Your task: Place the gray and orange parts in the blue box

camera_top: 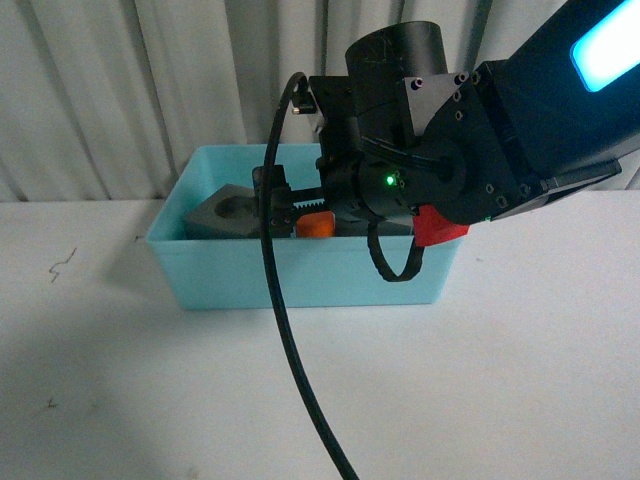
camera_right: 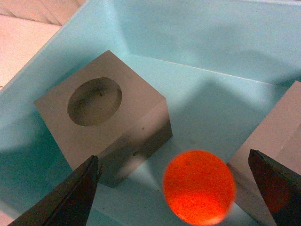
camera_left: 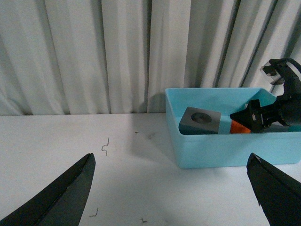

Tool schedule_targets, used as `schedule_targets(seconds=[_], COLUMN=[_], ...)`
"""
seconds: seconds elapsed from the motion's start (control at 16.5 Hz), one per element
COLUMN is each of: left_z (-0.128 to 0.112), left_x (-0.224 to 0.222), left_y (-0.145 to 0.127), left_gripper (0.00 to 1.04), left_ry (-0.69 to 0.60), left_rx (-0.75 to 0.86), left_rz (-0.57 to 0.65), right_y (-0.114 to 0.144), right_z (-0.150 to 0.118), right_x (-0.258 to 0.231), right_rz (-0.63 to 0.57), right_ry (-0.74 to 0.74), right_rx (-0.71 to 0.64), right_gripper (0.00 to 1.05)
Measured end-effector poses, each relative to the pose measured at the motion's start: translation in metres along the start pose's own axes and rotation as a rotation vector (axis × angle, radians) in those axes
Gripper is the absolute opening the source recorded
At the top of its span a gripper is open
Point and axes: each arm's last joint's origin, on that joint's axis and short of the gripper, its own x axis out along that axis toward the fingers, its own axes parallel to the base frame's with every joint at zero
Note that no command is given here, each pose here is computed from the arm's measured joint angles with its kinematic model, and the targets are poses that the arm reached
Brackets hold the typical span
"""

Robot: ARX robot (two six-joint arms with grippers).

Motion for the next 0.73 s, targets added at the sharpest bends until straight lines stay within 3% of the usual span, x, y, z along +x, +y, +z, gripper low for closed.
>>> schedule_targets(seconds=[0.18, 0.42, 0.48, 0.54, 0.73], left_z=[0.000, 0.000, 0.000, 0.000, 0.000], left_x=[0.000, 0.000, 0.000, 0.000, 0.000], left_y=[0.000, 0.000, 0.000, 0.000, 0.000], left_gripper=[0.98, 0.98, 0.98, 0.98, 0.98], left_ry=[0.000, 0.000, 0.000, 0.000, 0.000], left_rx=[0.000, 0.000, 0.000, 0.000, 0.000], left_rz=[0.000, 0.000, 0.000, 0.000, 0.000], right_y=[0.000, -0.006, -0.025, -0.019, 0.017], right_z=[0.013, 0.078, 0.063, 0.000, -0.077], right_x=[-0.019, -0.126, -0.196, -0.269, -0.328], right_rz=[0.002, -0.030, -0.176, -0.341, -0.457], right_ry=[-0.044, -0.308, -0.322, -0.200, -0.058], right_rx=[0.007, -0.013, 0.017, 0.101, 0.222], right_gripper=[0.98, 0.98, 0.98, 0.98, 0.98])
